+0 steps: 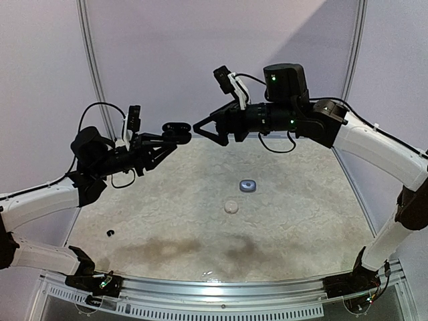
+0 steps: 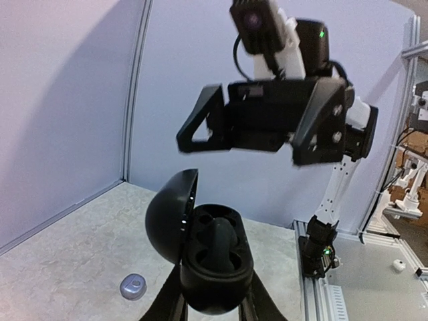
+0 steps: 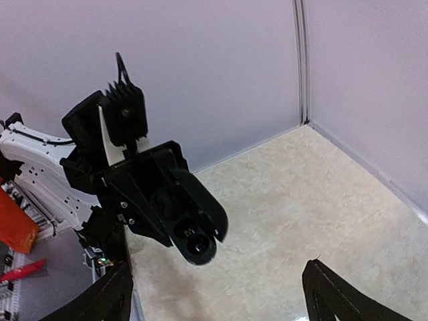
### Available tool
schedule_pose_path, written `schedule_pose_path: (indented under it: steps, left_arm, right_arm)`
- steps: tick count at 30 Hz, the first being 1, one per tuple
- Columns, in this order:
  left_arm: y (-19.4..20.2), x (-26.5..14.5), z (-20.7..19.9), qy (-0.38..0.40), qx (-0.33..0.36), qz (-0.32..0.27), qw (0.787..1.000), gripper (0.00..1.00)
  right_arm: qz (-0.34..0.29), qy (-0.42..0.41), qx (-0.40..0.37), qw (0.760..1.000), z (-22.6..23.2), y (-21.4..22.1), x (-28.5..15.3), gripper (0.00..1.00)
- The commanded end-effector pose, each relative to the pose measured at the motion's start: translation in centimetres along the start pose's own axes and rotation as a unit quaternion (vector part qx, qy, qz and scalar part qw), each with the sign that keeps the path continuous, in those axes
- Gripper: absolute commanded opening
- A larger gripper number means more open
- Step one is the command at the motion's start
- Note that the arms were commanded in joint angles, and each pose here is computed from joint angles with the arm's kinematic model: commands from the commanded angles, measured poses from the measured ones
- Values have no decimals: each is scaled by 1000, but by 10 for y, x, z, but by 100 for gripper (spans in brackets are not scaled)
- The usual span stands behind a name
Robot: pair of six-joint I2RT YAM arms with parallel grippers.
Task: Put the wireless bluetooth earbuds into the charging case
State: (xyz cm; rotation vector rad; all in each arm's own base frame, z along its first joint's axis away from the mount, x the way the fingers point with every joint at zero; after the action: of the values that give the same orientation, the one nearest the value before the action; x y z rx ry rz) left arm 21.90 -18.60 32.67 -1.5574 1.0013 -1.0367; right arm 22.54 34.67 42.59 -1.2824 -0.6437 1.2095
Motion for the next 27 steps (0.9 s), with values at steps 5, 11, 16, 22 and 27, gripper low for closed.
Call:
schedule_pose_path:
  steps: [5,11,16,22,27]
  left_arm:
    - [-42,-5,-10,23,-27,-77,996,0]
    - [-53,-12,-5,-4,-34,-88,996,0]
    - [-51,-17,-2,-10,-26,-72,997,0]
    - [-55,-18,-8,10,6,-71,997,0]
    - [-51,-18,-9,13,27,-57,998,0]
  right_arm:
    - [-76,-55,32,995,-3,4,-2,88]
    - [-74,3,45,996,-17,14,11,87]
    - [-93,-47,46,994,-15,14,24,80]
    - [-87,-79,14,993,4,5,27,81]
    - [-122,-44,-10,991,9,-12,3,78]
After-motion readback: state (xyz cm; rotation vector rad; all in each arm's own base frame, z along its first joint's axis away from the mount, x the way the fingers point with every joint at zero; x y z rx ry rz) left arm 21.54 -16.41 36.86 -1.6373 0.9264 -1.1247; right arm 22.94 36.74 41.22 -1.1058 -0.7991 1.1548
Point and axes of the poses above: each gripper's point midway between its finger pads, its own x axis out along the fingers, its own z axis along the line the jaws close on, y = z × x, the point moved 10 cm from there along -x, back along the fingers, and after that the axes turned 1 degree about x, right-handed, at the moved point
